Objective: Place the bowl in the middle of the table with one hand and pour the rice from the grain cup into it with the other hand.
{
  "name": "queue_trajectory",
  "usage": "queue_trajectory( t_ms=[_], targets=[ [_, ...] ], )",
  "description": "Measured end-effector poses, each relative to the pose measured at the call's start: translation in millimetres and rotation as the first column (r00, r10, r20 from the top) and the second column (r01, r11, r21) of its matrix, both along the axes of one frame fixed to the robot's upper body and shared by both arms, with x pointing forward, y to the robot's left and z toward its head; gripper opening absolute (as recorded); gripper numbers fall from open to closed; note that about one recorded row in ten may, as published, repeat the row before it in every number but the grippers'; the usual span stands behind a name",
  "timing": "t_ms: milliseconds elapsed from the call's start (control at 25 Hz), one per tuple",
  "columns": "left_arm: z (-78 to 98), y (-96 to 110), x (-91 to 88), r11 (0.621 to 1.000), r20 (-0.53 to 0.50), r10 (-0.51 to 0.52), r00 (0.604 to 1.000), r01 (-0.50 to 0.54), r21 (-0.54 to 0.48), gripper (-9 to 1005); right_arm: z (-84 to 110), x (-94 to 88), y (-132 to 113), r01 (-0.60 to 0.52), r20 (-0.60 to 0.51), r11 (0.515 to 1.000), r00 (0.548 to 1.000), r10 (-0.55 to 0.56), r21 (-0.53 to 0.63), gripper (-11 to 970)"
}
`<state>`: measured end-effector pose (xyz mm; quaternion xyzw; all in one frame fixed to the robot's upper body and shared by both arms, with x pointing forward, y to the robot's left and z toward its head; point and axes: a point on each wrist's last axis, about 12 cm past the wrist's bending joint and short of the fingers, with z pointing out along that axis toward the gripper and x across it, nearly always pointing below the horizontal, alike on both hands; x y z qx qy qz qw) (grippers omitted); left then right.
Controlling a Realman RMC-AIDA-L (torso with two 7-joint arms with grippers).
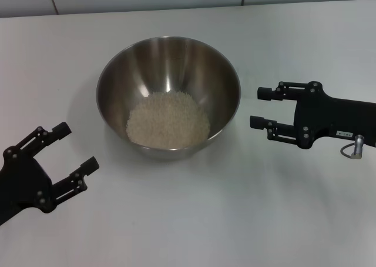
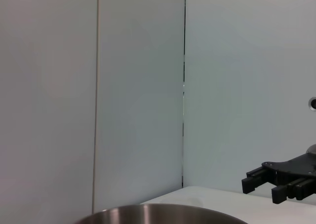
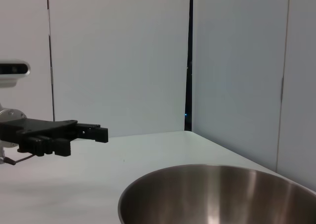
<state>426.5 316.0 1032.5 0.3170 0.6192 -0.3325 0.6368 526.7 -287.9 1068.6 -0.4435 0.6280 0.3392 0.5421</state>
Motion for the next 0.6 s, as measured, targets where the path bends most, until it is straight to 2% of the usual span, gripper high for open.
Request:
queue_trajectory(
  t_ms=[600],
  targets=[
    [1.2, 0.8, 1.9, 1.0, 0.004, -0.005, 1.0, 0.005, 0.004, 808, -0.9, -0.8, 1.4, 0.0, -0.002, 1.0, 1.0, 0.0, 0.003, 571]
  ],
)
